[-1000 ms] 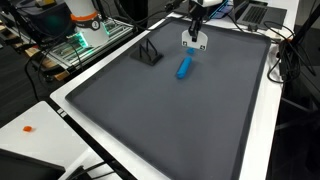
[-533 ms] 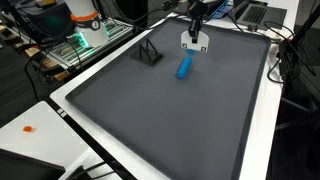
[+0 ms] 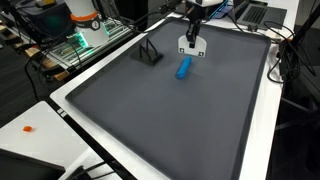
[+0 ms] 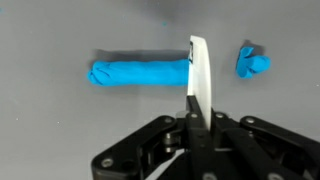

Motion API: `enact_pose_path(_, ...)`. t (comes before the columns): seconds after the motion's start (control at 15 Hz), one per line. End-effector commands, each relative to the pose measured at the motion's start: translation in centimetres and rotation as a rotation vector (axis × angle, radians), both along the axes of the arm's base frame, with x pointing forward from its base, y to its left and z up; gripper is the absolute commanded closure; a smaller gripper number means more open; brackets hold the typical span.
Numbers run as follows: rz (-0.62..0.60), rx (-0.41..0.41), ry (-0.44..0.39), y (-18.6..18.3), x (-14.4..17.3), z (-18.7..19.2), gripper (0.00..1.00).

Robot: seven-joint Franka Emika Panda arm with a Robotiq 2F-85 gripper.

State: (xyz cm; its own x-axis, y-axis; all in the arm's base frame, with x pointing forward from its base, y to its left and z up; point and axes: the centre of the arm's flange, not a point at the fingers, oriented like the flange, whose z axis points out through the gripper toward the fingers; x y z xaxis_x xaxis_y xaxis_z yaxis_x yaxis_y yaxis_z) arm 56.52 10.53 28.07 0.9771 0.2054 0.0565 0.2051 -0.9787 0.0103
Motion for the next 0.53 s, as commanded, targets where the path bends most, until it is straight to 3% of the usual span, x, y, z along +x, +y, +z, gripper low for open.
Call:
enact_pose_path(0.0, 0.028, -0.029, 0.008, -0.5, 0.1, -1.3, 0.99)
enact_pose_path(0.47, 0.056, -0.054, 0.013, -0.7, -0.2, -3.1, 0.99)
